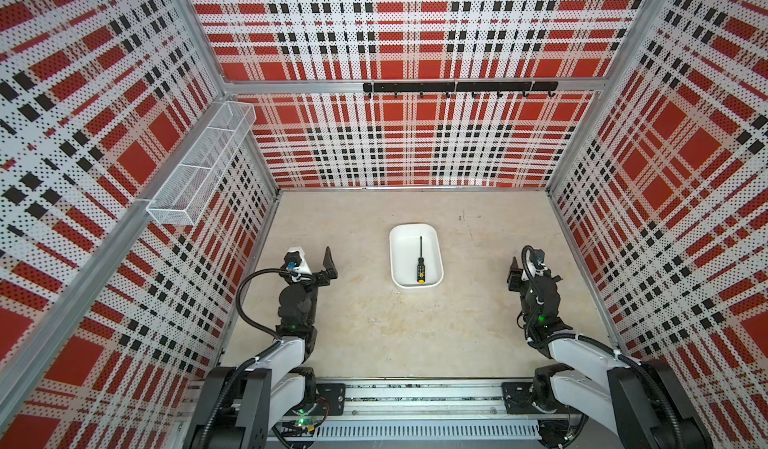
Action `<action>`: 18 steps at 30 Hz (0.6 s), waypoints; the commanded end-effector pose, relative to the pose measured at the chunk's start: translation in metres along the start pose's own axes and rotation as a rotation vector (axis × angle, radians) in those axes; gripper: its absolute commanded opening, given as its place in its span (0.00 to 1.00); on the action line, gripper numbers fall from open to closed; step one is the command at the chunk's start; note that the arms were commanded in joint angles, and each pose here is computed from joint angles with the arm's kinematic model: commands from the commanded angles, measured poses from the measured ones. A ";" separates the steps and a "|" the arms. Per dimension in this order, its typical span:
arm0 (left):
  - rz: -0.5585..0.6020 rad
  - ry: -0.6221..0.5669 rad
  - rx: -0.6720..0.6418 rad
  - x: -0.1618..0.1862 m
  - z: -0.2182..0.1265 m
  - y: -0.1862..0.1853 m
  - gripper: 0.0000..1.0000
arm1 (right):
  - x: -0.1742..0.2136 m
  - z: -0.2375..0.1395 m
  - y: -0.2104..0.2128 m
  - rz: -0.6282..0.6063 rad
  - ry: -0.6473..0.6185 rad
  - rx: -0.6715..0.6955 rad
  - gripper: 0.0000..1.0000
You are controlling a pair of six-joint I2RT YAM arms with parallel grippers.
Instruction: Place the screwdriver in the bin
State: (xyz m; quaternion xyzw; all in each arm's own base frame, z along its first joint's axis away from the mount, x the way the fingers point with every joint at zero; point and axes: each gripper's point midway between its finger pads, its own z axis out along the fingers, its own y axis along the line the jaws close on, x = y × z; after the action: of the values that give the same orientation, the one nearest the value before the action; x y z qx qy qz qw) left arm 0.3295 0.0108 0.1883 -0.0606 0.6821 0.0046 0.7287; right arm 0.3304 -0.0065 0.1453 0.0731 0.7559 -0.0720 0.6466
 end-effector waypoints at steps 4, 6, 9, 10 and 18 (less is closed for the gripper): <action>0.056 -0.107 -0.052 -0.016 0.007 0.012 0.98 | -0.026 0.005 0.005 0.029 -0.160 -0.038 0.64; 0.049 -0.096 -0.047 -0.012 0.011 0.013 0.98 | -0.026 0.009 0.005 0.022 -0.181 -0.038 0.64; 0.050 -0.074 -0.041 -0.002 0.014 0.014 0.98 | -0.023 0.017 0.008 0.019 -0.193 -0.058 0.66; 0.045 -0.082 -0.038 -0.002 0.015 0.014 0.98 | -0.020 0.021 0.009 0.009 -0.185 -0.057 0.66; 0.042 -0.037 -0.036 0.016 0.027 0.015 0.98 | -0.003 0.040 0.012 0.002 -0.135 -0.056 0.67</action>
State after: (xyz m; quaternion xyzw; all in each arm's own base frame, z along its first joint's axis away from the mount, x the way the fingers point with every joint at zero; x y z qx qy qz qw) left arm 0.3479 0.0262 0.1592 -0.0620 0.6895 0.0322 0.7209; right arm 0.3616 -0.0009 0.1162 0.0477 0.7449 -0.0564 0.6631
